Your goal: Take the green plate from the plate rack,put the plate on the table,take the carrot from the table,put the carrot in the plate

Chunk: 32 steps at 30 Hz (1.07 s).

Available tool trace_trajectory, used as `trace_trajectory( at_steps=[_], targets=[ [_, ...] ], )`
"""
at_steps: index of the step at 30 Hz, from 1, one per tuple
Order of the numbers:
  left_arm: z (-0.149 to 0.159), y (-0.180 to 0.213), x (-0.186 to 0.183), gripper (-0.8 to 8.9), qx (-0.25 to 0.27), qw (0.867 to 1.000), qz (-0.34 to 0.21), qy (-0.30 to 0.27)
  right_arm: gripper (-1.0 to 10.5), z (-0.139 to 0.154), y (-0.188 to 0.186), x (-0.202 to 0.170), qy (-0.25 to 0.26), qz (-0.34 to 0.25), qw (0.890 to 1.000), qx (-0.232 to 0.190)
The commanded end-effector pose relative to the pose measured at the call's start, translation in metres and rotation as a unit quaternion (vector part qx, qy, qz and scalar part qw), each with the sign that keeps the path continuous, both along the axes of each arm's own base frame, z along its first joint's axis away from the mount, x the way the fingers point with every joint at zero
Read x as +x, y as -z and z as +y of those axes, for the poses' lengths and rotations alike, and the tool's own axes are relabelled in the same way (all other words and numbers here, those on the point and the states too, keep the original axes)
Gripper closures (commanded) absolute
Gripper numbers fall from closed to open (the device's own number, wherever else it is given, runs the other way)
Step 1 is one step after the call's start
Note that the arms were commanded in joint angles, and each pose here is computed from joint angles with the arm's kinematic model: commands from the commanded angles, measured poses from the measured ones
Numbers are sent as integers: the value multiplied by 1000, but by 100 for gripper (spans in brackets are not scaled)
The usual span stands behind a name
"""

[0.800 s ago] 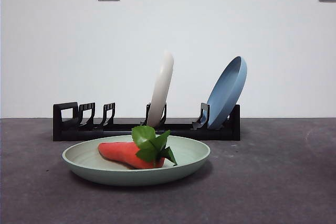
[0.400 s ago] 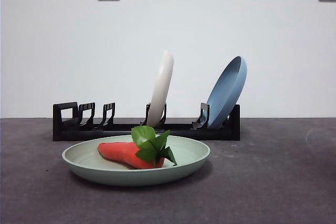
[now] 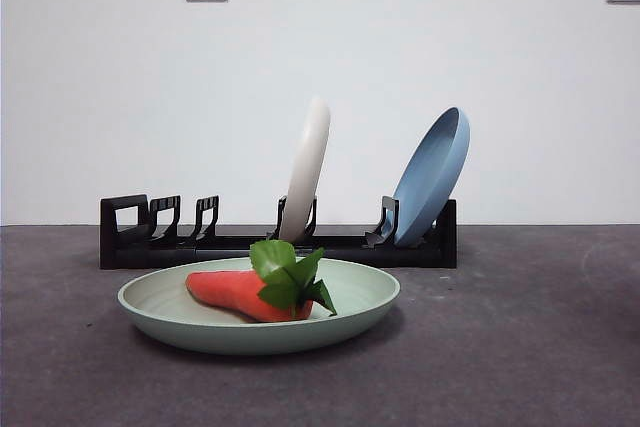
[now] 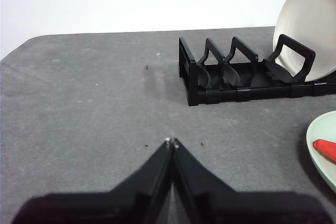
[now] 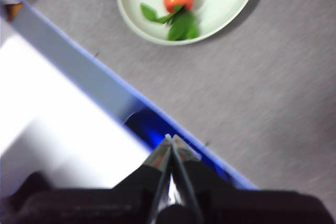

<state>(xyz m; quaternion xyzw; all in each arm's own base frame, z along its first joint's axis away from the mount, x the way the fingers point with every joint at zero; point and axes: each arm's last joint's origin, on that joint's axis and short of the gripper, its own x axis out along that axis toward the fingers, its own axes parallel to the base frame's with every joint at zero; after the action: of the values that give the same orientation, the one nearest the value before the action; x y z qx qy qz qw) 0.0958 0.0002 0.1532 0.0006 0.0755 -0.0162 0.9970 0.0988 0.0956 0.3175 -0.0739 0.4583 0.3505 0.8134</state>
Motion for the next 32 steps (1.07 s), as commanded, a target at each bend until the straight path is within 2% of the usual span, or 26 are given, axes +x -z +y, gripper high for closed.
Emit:
trace_trajectory(
  at_steps=[1,4,7,10,14,17,18,20,22,27,32],
  targets=[
    [0,4,1,816,-4,1000,4,1,946,-10,-7,2,22,-76,997,-5],
    [0,4,1,816,-4,1000,5,1,946,-24,-15,6,60,-151,985,57],
    [0,4,1,816,-4,1000,5,1,946,-43,-13,5,114,-220,963,107],
    [0,4,1,816,-4,1000,5,1,946,-60,3,4,176,-284,936,113],
    [0,4,1,816,-4,1000,5,1,946,-74,40,1,226,-358,898,118],
    [0,4,1,816,-4,1000,5,1,946,-80,72,-2,248,-397,875,122],
    [0,4,1,816,-4,1000,5,1,946,-81,81,-2,253,-404,871,123],
    [0,4,1,816,-4,1000,5,1,946,-83,103,-3,259,-412,865,124],
    [0,4,1,816,-4,1000,5,1,946,-84,120,-4,267,-409,863,126],
    [0,4,1,816,-4,1000,5,1,946,-84,146,-4,272,-394,868,131],
    [0,4,1,816,-4,1000,5,1,946,-84,156,-4,276,-379,874,128]
  ],
)
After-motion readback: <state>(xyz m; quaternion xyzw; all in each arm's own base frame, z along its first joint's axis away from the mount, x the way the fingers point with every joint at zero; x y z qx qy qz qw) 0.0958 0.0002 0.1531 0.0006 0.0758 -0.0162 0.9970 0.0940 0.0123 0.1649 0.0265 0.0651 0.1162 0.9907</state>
